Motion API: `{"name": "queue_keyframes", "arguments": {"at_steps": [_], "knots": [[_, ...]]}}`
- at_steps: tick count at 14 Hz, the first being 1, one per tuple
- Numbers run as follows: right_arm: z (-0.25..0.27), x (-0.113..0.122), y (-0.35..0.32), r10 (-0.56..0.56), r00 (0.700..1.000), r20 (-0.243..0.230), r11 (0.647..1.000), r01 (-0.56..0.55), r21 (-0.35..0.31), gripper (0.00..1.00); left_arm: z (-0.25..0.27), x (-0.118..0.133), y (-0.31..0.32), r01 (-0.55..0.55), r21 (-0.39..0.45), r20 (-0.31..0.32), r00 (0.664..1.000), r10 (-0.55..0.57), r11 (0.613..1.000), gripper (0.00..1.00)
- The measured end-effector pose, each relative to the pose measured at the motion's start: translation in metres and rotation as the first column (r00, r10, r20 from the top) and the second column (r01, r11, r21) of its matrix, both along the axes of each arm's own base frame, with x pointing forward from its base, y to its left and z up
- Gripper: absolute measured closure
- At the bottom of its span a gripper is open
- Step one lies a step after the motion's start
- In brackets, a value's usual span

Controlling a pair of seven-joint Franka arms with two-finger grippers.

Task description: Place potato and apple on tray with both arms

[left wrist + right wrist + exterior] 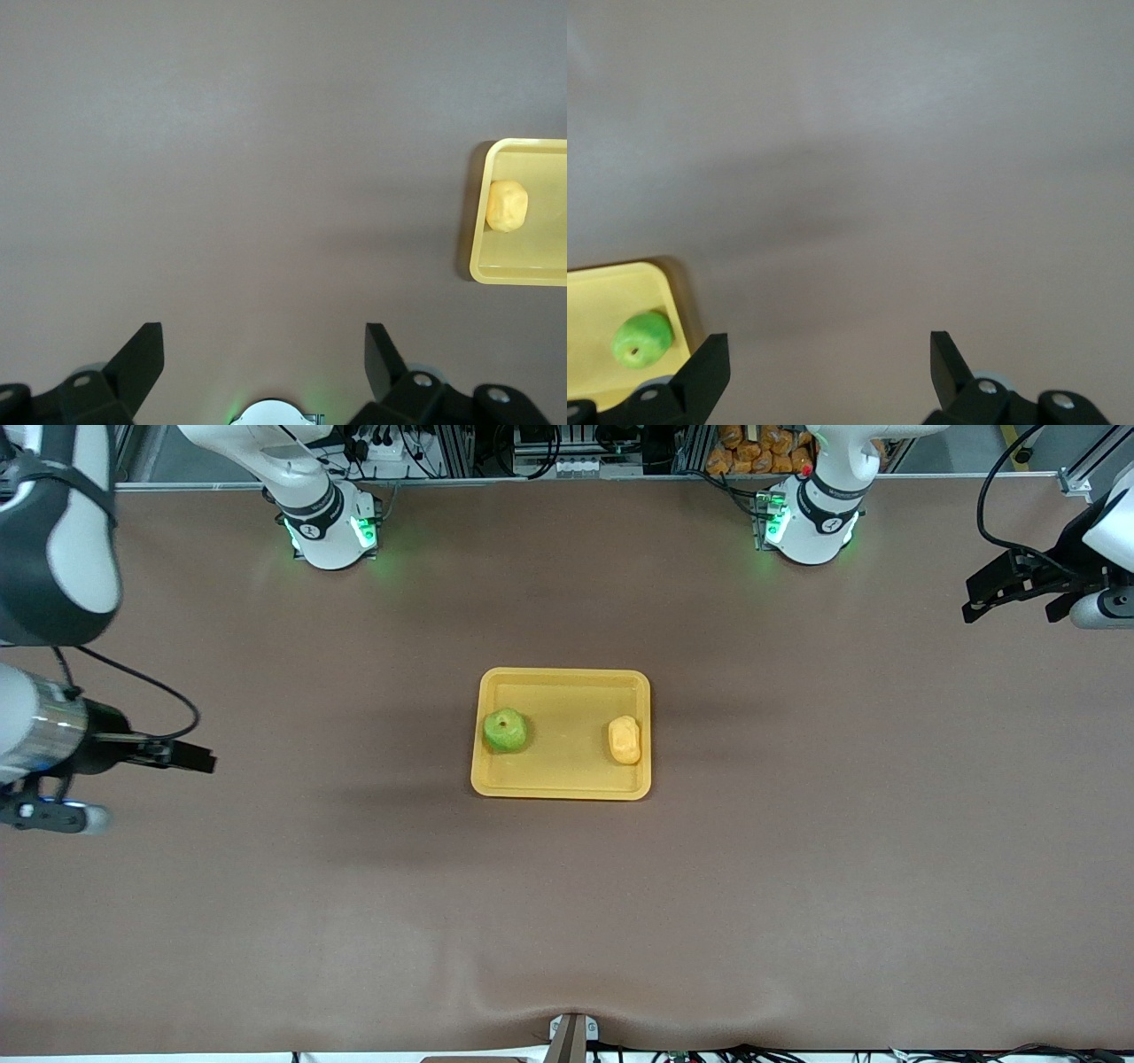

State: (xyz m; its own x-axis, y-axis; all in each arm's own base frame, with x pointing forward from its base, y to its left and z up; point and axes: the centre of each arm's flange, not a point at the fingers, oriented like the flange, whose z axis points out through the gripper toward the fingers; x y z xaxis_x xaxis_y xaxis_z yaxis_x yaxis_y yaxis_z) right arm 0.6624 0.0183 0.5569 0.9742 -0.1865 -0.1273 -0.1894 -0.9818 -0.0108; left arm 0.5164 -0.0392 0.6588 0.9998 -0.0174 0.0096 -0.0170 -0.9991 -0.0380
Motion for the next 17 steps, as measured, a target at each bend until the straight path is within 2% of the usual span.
{"name": "queue_keyframes", "arguments": {"at_steps": [6, 10, 17], "knots": [[0.032, -0.012, -0.043, -0.013, 0.999, 0.043, 1.0, 0.013, -0.002, 0.0, 0.0, 0.0, -0.001, 0.002, 0.0, -0.001, 1.0, -0.002, 1.0, 0.0], [0.047, -0.026, -0.087, -0.03, 0.999, 0.035, 1.0, 0.03, 0.008, 0.0, 0.0, 0.0, -0.002, 0.004, 0.0, -0.001, 1.0, -0.004, 1.0, 0.0], [0.065, -0.061, -0.076, 0.051, 0.998, 0.032, 0.999, -0.052, 0.009, 0.0, -0.001, -0.001, -0.001, 0.003, 0.001, -0.007, 1.0, -0.003, 1.0, 0.0]]}}
